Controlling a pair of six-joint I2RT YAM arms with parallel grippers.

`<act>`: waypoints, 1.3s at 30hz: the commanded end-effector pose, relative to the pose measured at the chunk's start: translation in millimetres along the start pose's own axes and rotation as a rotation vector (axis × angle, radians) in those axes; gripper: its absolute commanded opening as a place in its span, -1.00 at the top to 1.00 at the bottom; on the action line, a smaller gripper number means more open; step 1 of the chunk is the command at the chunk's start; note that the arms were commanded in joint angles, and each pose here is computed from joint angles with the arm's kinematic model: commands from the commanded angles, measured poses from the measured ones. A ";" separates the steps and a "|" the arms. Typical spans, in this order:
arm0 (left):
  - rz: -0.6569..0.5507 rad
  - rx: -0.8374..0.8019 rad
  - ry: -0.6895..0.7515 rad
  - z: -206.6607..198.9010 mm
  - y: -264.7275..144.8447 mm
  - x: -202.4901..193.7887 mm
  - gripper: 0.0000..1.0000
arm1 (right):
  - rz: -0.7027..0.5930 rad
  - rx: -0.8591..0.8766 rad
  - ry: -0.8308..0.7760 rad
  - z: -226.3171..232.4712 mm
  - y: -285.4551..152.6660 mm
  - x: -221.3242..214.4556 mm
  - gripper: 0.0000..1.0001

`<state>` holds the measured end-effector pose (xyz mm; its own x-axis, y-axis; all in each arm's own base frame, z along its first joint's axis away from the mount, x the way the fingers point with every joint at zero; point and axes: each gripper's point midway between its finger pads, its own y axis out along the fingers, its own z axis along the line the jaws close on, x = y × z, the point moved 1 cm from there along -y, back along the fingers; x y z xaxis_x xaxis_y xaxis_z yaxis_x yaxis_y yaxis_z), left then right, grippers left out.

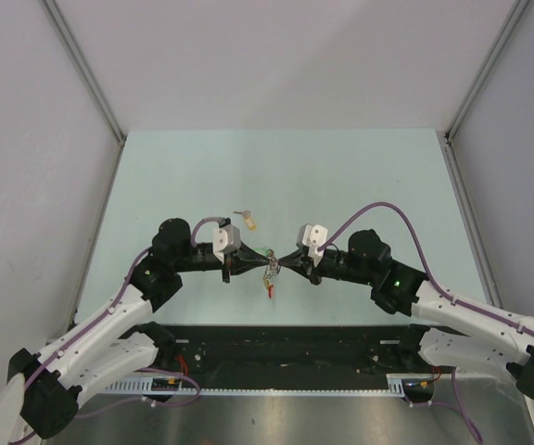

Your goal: Put the keys on the keyring

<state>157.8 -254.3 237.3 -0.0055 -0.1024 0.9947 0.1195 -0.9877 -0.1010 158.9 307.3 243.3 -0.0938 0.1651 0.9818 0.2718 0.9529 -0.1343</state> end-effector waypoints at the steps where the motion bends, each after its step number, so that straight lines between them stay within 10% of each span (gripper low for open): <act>1: -0.046 -0.019 0.038 -2.9 0.5 13.0 0.99 | -0.069 -0.007 0.000 -4.4 1.8 22.5 1.00; 39: -0.058 -0.024 0.040 -5.5 0.4 14.4 0.99 | -0.076 0.016 0.021 -1.8 3.7 22.7 1.00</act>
<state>157.4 -253.3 237.9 -0.0170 -0.0937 0.9955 0.1283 -0.9876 -0.0908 157.7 309.3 242.7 -0.0636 0.1528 0.9862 0.2554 0.9578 -0.1319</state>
